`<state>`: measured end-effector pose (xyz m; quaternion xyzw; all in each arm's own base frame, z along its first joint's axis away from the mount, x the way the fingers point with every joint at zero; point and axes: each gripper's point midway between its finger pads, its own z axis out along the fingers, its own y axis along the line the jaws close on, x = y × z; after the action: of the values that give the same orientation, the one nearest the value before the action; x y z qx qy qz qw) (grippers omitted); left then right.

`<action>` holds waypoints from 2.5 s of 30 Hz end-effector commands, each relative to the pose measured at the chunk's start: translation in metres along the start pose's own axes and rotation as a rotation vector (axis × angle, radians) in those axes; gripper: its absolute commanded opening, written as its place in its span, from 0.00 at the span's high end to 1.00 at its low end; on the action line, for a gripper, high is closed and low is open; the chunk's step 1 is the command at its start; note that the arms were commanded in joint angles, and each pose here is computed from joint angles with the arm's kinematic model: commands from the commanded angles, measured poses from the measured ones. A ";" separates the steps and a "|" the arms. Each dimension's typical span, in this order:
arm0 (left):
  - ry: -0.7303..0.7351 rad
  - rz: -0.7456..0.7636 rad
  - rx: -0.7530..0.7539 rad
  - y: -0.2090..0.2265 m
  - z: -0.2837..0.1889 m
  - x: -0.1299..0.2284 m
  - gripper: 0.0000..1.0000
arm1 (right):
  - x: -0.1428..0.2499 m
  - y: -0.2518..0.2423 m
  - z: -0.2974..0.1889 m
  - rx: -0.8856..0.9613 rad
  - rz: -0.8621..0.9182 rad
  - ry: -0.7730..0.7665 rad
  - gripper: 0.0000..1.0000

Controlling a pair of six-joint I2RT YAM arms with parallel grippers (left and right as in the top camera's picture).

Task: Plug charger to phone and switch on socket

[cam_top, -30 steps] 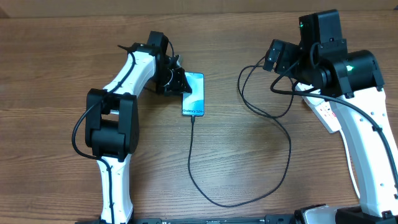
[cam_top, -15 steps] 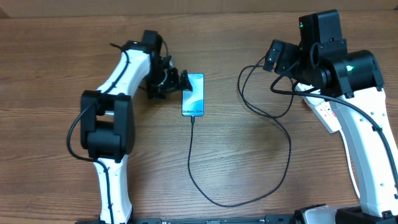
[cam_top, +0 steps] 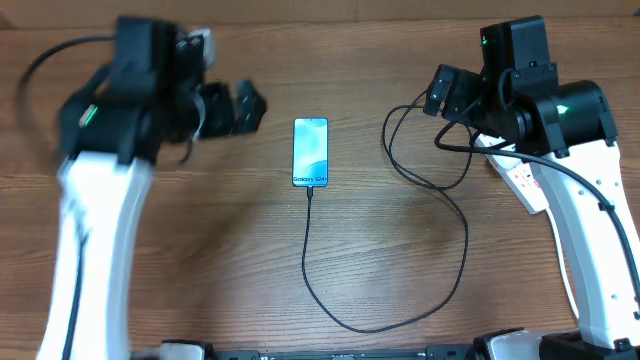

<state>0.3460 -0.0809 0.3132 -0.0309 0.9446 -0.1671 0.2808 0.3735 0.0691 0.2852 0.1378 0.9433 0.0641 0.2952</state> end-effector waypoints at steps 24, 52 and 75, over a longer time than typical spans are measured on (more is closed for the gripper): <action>-0.512 -0.258 -0.145 0.080 -0.135 0.195 0.00 | -0.015 0.004 -0.015 -0.030 0.014 -0.071 0.00; -0.436 -0.371 -0.163 0.087 -0.127 0.215 0.00 | -0.015 0.004 -0.015 -0.031 0.014 -0.071 0.00; -0.436 -0.371 -0.163 0.087 -0.127 0.215 0.00 | -0.004 -0.011 0.014 -0.004 -0.131 -0.084 0.00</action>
<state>0.0999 0.0034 0.2724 -0.2532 0.8537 -0.1332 0.4351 0.3894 0.0710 0.2662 0.0829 0.9437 0.0501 0.3164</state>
